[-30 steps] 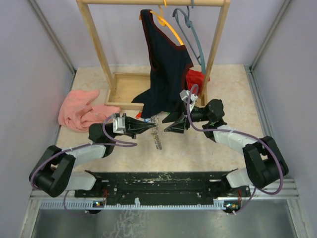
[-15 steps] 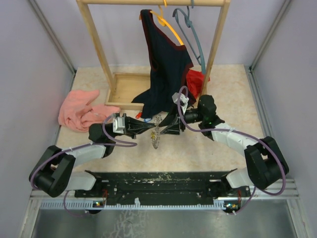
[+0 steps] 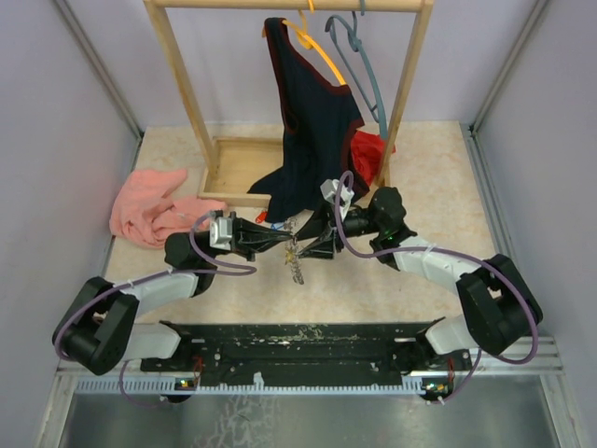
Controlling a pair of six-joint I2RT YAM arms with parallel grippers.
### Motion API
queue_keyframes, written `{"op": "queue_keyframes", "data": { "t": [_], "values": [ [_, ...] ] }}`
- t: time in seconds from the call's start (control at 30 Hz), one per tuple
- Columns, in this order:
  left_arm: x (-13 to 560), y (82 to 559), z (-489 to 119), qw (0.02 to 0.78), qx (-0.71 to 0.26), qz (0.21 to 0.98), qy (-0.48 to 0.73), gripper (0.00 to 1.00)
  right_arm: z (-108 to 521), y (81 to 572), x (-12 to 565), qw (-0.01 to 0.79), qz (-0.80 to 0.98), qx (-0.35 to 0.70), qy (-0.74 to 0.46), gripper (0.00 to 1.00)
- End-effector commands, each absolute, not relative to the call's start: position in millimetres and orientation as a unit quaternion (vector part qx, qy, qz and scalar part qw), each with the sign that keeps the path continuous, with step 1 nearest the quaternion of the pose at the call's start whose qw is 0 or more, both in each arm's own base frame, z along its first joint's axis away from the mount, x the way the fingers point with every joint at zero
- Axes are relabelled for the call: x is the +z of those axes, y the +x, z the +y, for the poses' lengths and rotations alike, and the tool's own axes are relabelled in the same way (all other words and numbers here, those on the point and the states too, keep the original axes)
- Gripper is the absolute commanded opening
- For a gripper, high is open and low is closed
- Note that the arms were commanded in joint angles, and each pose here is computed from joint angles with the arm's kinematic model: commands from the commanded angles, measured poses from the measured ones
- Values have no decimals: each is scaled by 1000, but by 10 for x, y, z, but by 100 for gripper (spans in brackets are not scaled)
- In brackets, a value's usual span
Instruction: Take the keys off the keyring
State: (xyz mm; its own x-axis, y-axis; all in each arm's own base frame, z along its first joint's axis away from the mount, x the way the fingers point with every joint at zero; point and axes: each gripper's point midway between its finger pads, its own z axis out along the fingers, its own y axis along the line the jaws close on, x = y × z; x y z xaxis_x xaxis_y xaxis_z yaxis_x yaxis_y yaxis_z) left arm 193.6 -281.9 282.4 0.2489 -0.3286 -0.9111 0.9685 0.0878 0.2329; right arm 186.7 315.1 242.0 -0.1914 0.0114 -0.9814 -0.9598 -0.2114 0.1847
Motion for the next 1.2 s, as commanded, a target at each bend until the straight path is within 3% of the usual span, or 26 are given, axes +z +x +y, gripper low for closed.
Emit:
{"op": "queue_keyframes", "data": {
  "t": [0.0,0.27,0.7,0.83,1.17],
  "values": [
    [3451,1664,-2667,725,-464,213,462,0,3215,1806,2514,423,449,601,-508,48],
    [3483,1660,-2671,724,-467,210,462,0,3207,1765,2585,429,436,607,-507,41],
    [3541,1689,-2659,734,-461,206,455,0,3198,1743,2638,429,432,610,-508,10],
    [3556,1682,-2657,733,-462,205,455,0,3200,1745,2638,425,436,612,-506,9],
    [3567,1701,-2662,734,-463,207,452,0,3196,1719,2711,415,441,628,-489,22]
  ]
}}
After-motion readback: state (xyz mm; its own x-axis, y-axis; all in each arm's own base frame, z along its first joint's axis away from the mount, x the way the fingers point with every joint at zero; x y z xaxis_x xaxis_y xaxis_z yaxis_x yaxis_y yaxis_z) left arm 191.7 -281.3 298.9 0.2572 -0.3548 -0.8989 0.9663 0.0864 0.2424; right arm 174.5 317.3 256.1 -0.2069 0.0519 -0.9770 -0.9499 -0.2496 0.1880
